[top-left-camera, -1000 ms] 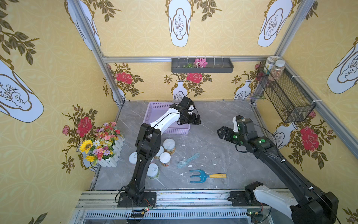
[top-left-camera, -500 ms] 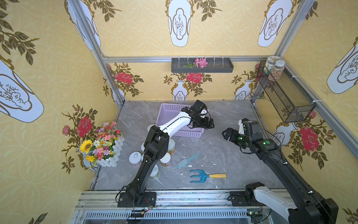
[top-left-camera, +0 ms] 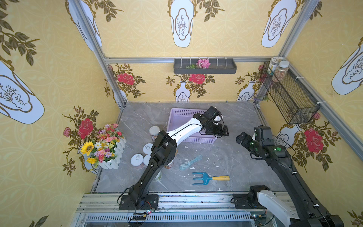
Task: Put the canned food in the basket
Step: Move the basket to the center of the board.
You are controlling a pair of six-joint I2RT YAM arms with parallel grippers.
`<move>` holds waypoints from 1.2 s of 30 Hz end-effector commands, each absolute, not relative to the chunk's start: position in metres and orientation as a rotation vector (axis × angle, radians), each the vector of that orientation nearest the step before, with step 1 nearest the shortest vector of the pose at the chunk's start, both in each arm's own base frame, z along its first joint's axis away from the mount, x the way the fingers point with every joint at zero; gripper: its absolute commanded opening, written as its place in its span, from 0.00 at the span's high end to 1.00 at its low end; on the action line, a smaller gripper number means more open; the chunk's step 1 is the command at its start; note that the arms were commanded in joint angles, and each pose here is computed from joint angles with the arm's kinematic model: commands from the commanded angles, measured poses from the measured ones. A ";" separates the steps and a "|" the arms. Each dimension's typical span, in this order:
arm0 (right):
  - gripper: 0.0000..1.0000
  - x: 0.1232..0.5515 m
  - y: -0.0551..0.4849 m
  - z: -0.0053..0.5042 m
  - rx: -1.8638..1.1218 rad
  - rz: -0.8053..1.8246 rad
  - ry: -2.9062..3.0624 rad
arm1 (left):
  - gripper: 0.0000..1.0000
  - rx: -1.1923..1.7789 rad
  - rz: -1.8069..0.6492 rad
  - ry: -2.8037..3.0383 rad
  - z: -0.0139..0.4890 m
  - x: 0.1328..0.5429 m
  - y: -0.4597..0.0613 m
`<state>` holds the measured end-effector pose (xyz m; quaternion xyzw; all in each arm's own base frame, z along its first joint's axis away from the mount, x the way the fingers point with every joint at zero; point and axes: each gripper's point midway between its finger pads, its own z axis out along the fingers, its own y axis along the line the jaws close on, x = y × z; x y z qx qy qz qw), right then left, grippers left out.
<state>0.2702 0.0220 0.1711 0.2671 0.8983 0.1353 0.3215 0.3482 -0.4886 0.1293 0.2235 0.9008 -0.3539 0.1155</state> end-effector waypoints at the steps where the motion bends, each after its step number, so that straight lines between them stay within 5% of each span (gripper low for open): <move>1: 0.03 0.272 0.027 0.170 0.658 0.389 2.371 | 0.00 0.650 -1.009 2.615 0.143 0.354 -0.488; 11: 0.02 0.310 0.063 0.165 0.407 0.543 2.441 | 0.00 0.412 -0.842 2.487 0.222 0.400 -0.395; 26: 0.03 0.381 0.132 0.138 0.092 0.448 2.633 | 0.00 -0.092 -0.343 2.578 0.181 0.448 -0.193; 36: 0.03 0.418 0.145 0.096 0.036 0.385 2.782 | 0.00 -0.182 -0.309 2.679 0.129 0.464 -0.153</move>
